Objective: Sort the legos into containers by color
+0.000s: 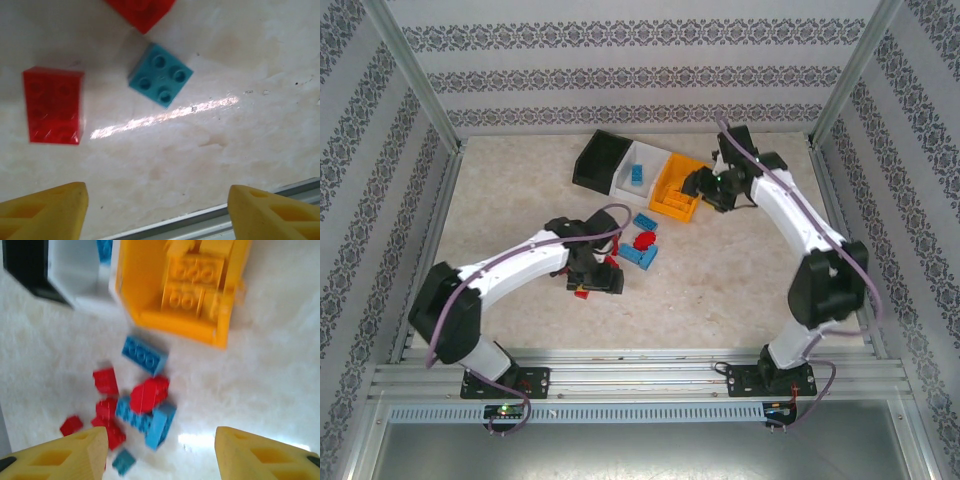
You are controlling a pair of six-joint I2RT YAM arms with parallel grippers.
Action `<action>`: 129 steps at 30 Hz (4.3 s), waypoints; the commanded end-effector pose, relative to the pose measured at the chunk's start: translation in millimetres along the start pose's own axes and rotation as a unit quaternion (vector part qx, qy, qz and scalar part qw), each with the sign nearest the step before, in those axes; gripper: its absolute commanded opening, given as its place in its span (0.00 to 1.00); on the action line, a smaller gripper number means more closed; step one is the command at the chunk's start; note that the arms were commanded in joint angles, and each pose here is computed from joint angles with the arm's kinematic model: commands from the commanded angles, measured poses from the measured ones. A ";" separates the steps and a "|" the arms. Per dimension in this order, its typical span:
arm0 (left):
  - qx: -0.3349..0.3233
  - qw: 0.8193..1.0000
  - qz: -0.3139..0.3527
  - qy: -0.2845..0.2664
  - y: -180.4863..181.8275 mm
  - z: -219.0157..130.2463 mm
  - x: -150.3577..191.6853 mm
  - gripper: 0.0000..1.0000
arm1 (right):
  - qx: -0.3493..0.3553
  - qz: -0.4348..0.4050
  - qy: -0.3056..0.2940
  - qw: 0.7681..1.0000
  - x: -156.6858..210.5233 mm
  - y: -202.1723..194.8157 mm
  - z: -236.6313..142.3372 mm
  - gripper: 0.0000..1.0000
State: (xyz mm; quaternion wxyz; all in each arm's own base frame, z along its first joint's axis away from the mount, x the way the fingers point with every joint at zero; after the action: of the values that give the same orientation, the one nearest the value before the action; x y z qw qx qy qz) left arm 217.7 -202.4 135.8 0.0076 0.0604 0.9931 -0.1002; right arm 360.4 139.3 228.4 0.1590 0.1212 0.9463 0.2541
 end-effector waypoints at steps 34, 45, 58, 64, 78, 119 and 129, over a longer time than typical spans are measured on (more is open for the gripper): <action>-0.072 0.988 0.121 0.060 -8.4 76.2 -26.6 0.35 | 0.010 -0.001 0.066 0.998 114.2 -24.3 -4.8 0.58; -0.020 0.998 0.067 0.000 -9.1 15.4 -20.1 0.28 | 0.043 -0.039 0.133 0.989 131.0 -7.8 33.1 0.64; 0.057 0.989 -0.059 -0.124 36.1 -80.8 -43.0 0.28 | 0.079 -0.084 0.179 0.977 128.0 26.1 108.3 0.59; 0.073 0.984 -0.070 -0.148 45.8 -106.1 -73.8 0.28 | 0.096 -0.086 0.189 0.973 127.8 24.7 131.5 0.55; 0.107 0.980 -0.074 -0.152 40.3 -114.4 -121.3 0.27 | 0.124 -0.072 0.179 0.973 118.4 11.3 155.0 0.46; 0.240 0.948 -0.114 -0.177 -27.6 -24.9 -329.7 0.64 | 0.097 -0.007 0.122 0.988 149.5 -48.7 27.2 0.24; 0.209 0.957 -0.074 -0.186 -29.4 -86.2 -289.7 0.77 | 0.012 0.002 0.079 0.997 116.5 -13.5 12.5 0.24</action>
State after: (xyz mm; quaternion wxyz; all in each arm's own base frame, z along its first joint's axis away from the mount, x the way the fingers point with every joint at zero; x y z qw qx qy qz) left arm 528.6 -258.8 165.4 0.1396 -0.0616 0.9357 -0.3180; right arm 238.3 159.3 164.5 0.0606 0.1057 0.9692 0.2138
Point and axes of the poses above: each hand's point on the last joint's axis, 136 mm out from that joint toward the fingers, its own z axis out along the fingers, its own y axis along the line the jaws close on, x = y × z, the point moved 5 cm from there along -z, back along the fingers, and after that the axes turned 1 degree about -z, right-handed, at the moved point
